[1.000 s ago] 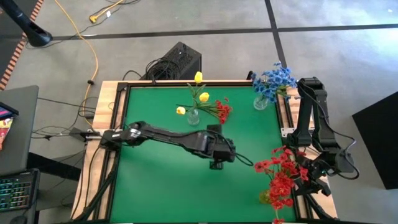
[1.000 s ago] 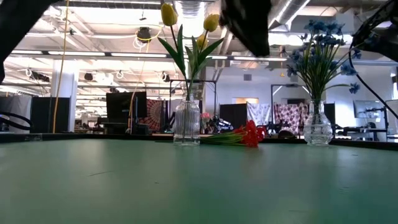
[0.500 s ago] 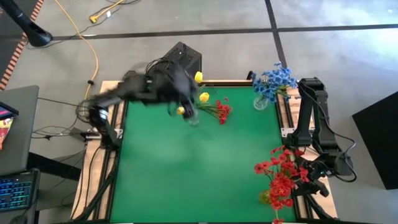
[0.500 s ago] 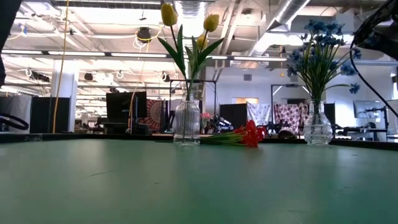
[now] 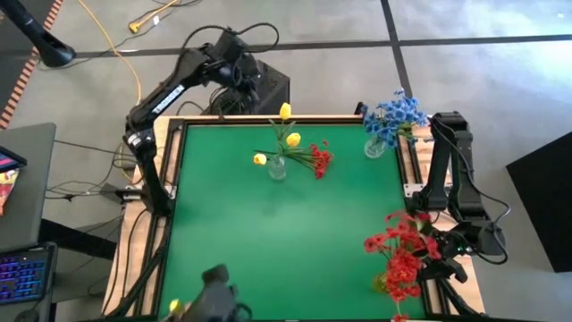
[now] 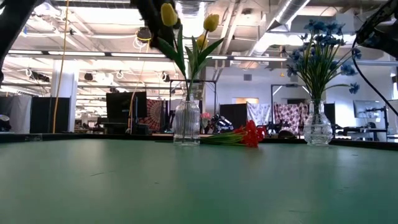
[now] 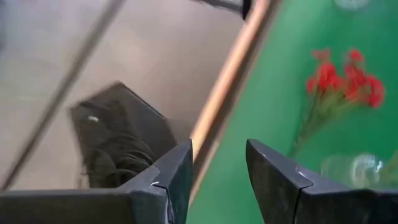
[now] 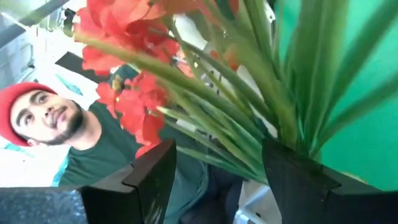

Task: Sort flowers into vase by color
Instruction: Put the red flowers into the yellow vase

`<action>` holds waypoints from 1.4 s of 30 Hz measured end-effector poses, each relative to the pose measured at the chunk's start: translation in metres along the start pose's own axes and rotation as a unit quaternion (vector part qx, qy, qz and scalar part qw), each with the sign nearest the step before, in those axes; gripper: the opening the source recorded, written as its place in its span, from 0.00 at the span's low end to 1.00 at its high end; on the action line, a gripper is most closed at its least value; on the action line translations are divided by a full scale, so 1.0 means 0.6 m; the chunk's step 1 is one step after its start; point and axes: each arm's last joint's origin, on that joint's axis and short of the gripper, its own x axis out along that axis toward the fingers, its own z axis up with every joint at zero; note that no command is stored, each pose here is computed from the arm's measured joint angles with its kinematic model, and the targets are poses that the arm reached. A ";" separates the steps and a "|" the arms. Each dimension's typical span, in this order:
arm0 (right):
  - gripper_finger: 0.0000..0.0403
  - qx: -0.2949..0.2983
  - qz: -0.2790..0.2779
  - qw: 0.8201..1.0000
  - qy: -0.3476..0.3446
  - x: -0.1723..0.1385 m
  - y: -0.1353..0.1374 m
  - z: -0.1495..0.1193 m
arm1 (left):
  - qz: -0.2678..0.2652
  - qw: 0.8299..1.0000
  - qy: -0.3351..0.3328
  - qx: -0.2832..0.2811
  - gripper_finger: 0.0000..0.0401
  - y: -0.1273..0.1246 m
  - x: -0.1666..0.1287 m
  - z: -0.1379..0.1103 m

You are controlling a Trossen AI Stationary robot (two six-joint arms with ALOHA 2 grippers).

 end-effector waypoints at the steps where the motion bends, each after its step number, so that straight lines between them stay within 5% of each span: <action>1: 0.66 0.001 -0.001 1.000 -0.002 0.001 0.000 0.001 | -0.015 1.000 0.006 0.006 0.34 0.009 0.020 -0.010; 7: 0.66 0.001 -0.012 1.000 -0.017 0.008 -0.004 0.007 | -0.110 0.991 0.006 0.077 0.34 0.019 0.150 -0.066; 16: 0.66 0.002 -0.024 0.999 -0.032 0.016 -0.008 0.014 | -0.216 0.963 -0.015 0.163 0.34 -0.050 0.278 -0.143; 26: 0.66 0.001 -0.028 0.999 -0.037 0.018 -0.009 0.016 | -0.236 0.942 0.026 0.239 0.34 -0.126 0.321 -0.208; 42: 0.66 0.002 -0.027 0.999 -0.036 0.018 -0.009 0.016 | -0.175 0.947 0.092 0.252 0.34 -0.128 0.333 -0.241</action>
